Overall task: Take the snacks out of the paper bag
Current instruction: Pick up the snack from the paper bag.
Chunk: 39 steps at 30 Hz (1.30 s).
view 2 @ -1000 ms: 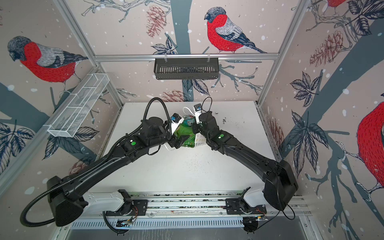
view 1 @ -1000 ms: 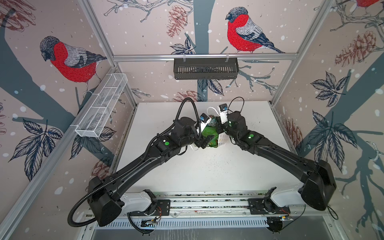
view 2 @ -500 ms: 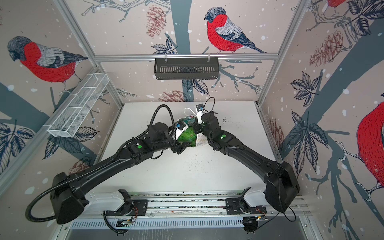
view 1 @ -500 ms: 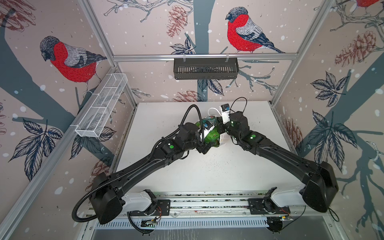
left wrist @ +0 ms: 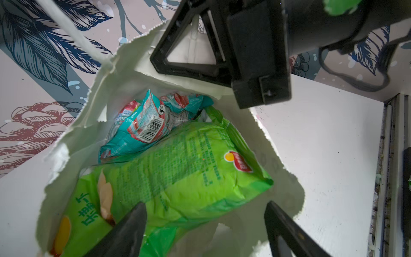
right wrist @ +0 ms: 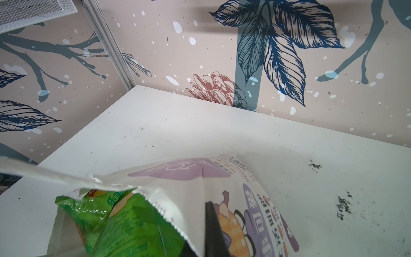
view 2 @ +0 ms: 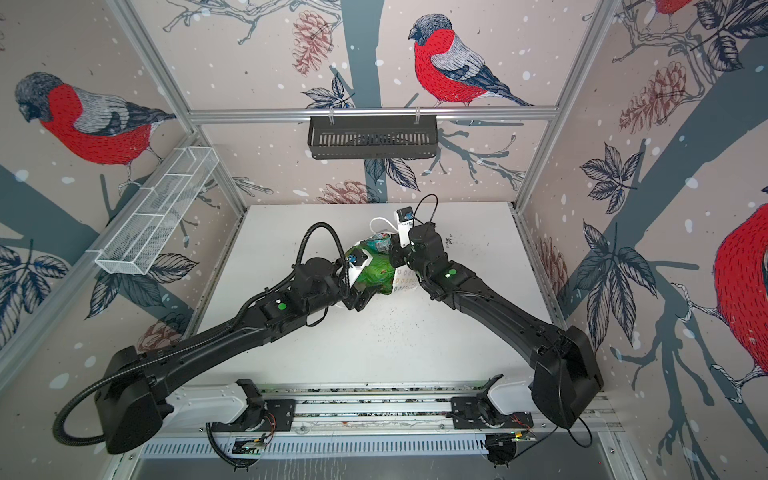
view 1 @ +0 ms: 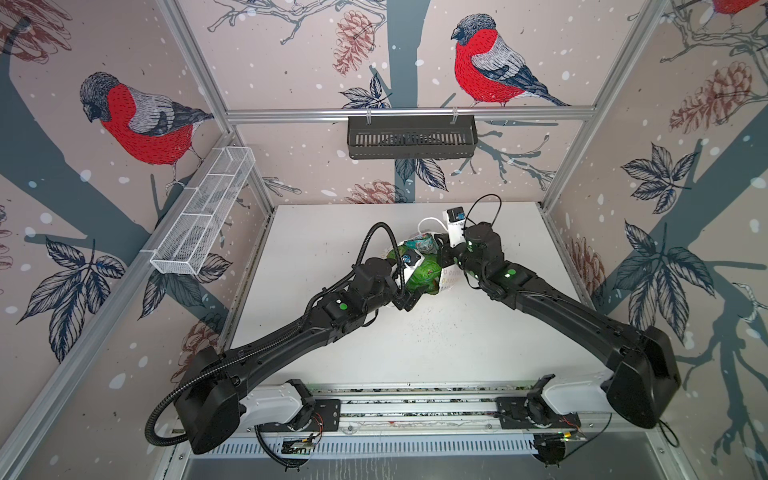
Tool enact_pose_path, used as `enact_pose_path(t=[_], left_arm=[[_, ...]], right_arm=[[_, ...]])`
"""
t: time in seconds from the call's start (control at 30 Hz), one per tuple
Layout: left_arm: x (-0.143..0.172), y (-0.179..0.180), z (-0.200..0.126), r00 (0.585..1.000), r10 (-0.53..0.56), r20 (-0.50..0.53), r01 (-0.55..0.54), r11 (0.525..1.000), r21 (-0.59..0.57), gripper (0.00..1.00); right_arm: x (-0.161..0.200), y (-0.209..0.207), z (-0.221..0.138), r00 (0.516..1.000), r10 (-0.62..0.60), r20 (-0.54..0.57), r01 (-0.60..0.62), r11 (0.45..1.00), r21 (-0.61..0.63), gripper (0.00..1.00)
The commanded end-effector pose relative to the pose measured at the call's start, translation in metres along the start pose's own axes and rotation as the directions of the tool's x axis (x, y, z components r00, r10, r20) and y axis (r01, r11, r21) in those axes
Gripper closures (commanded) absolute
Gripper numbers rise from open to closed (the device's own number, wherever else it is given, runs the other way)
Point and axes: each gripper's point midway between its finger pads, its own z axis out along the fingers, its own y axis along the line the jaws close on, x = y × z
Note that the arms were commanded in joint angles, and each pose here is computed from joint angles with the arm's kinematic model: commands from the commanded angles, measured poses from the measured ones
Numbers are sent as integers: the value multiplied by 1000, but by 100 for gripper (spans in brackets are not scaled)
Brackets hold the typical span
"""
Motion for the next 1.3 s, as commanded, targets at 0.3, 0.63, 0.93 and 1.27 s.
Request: enact_pose_path(t=[0.3, 0.63, 0.93, 1.27], left_arm=[[-23, -9, 9, 992, 72, 105, -76, 996, 35, 14], [-22, -11, 25, 989, 98, 112, -104, 993, 49, 19], [-16, -10, 40, 993, 90, 78, -94, 994, 50, 31], [-17, -6, 45, 994, 69, 87, -72, 997, 24, 82]], right_arm=[[2, 4, -2, 1000, 25, -5, -25, 999, -31, 100], [1, 5, -2, 999, 35, -2, -35, 998, -49, 100], [3, 4, -1, 999, 44, -6, -44, 998, -51, 100], [4, 1, -1, 999, 54, -5, -54, 997, -50, 100]])
